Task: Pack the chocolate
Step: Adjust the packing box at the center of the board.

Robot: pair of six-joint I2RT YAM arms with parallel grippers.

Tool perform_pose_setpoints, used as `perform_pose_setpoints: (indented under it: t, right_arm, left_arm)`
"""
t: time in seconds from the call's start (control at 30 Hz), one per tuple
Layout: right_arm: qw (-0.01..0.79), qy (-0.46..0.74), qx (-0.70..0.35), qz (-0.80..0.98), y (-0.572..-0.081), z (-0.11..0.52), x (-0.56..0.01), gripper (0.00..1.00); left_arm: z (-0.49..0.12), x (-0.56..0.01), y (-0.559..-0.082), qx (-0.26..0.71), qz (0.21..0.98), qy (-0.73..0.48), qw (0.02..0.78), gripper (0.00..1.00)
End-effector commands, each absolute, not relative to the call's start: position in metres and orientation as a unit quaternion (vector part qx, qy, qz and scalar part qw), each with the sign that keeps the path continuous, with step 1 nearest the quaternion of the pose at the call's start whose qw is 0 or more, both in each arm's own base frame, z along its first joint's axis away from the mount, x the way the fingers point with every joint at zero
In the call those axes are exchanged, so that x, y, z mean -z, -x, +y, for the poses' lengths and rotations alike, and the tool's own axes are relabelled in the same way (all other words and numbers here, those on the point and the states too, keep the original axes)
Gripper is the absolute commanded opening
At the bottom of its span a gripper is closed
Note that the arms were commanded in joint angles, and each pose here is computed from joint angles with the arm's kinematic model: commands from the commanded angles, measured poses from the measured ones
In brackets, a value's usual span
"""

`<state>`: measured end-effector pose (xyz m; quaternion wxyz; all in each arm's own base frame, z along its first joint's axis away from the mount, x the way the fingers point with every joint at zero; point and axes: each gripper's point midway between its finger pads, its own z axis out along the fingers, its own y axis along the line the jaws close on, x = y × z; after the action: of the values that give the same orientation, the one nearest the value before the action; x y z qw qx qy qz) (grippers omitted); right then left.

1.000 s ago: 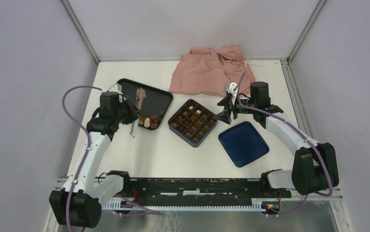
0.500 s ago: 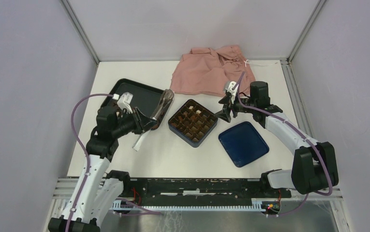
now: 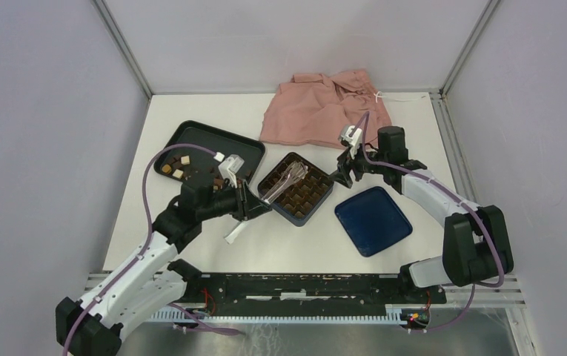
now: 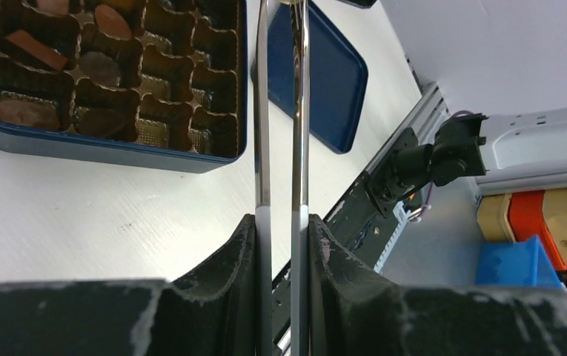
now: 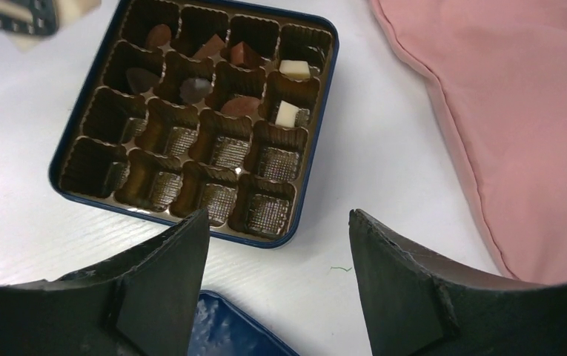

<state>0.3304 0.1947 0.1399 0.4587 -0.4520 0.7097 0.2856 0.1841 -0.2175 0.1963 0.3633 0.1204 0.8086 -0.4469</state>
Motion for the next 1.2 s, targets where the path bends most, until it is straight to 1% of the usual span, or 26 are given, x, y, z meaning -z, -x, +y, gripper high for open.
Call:
perform_pose_setpoints:
  t: [0.0, 0.33, 0.57, 0.77, 0.87, 0.97, 1.07, 1.17]
  right_arm:
    - [0.469, 0.443, -0.259, 0.719, -0.348, 0.198, -0.139, 0.75]
    - [0.428, 0.431, -0.192, 0.771, -0.366, 0.205, -0.101, 0.72]
    - [0.409, 0.429, -0.144, 0.793, -0.377, 0.2, -0.085, 0.61]
    - [0.384, 0.446, -0.168, 0.79, -0.369, 0.207, -0.078, 0.46]
    - [0.382, 0.457, -0.18, 0.783, -0.366, 0.212, -0.08, 0.4]
    - [0.385, 0.465, -0.185, 0.776, -0.364, 0.215, -0.084, 0.3]
    - [0.392, 0.469, -0.185, 0.77, -0.363, 0.217, -0.089, 0.17]
    - [0.407, 0.471, -0.179, 0.762, -0.363, 0.218, -0.099, 0.09]
  left_arm:
    - [-0.228, -0.211, -0.206, 0.435, 0.795, -0.107, 0.409, 0.02]
    - [-0.227, -0.204, -0.214, 0.411, 0.806, -0.103, 0.413, 0.02]
    - [-0.223, -0.2, -0.212, 0.403, 0.811, -0.102, 0.412, 0.02]
    - [-0.221, -0.2, -0.211, 0.398, 0.812, -0.105, 0.413, 0.02]
    - [-0.221, -0.2, -0.209, 0.397, 0.813, -0.106, 0.412, 0.02]
    - [-0.22, -0.2, -0.209, 0.397, 0.813, -0.105, 0.413, 0.02]
    - [-0.22, -0.201, -0.209, 0.397, 0.813, -0.105, 0.413, 0.02]
    - [-0.221, -0.204, -0.208, 0.4, 0.811, -0.105, 0.414, 0.02]
